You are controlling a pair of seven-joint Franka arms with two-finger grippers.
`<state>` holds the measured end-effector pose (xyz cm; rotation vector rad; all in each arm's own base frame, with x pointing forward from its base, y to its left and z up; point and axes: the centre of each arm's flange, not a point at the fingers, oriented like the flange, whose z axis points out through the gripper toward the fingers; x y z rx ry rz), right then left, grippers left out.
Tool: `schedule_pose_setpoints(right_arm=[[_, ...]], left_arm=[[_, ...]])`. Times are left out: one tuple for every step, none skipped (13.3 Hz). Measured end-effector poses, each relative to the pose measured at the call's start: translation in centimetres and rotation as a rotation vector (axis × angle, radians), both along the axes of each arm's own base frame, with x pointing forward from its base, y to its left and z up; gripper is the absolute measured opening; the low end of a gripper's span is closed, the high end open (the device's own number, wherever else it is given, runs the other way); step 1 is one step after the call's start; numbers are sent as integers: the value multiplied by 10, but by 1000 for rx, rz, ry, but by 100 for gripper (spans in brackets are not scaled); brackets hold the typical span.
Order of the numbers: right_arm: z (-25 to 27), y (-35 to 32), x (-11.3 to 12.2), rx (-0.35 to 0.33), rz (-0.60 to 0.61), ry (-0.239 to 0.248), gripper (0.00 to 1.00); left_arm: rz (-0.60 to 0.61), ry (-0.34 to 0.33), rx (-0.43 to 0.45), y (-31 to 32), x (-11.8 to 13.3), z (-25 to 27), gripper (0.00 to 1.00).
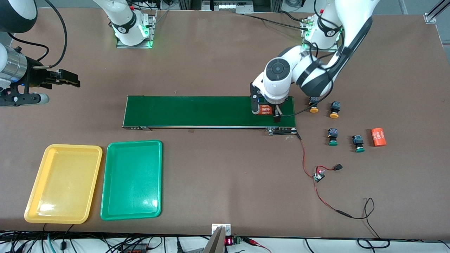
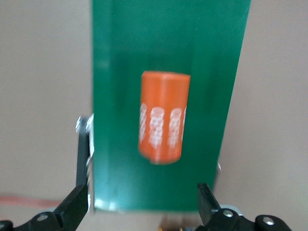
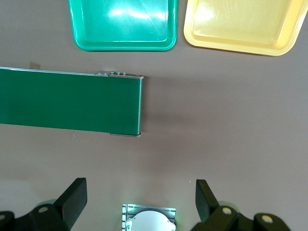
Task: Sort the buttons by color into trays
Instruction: 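Open the left gripper and withdraw it toward the remaining parts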
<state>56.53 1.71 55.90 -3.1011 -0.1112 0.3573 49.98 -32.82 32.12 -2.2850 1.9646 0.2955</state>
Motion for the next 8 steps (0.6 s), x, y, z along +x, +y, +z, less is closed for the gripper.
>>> schedule_pose_setpoints(right_arm=[[0,0,0,0,0,0,100],[0,0,0,0,0,0,100],[0,0,0,0,0,0,100],[0,0,0,0,-1,0,100],[0,0,0,0,-1,1,100],[0,0,0,0,-1,1,100],[0,0,0,0,-1,1,100],[0,0,0,0,-1,1,100]], left_arm=[[48,-6,44,1,4,27,100],[101,-15,79,3,9,54,100],[163,-27,104,9,16,78,100],[247,-42,122,18,26,99,100],[346,-59,136,31,36,116,100],[449,-80,146,45,46,131,100],[539,-99,148,60,56,142,100],[610,-115,143,78,67,151,100]])
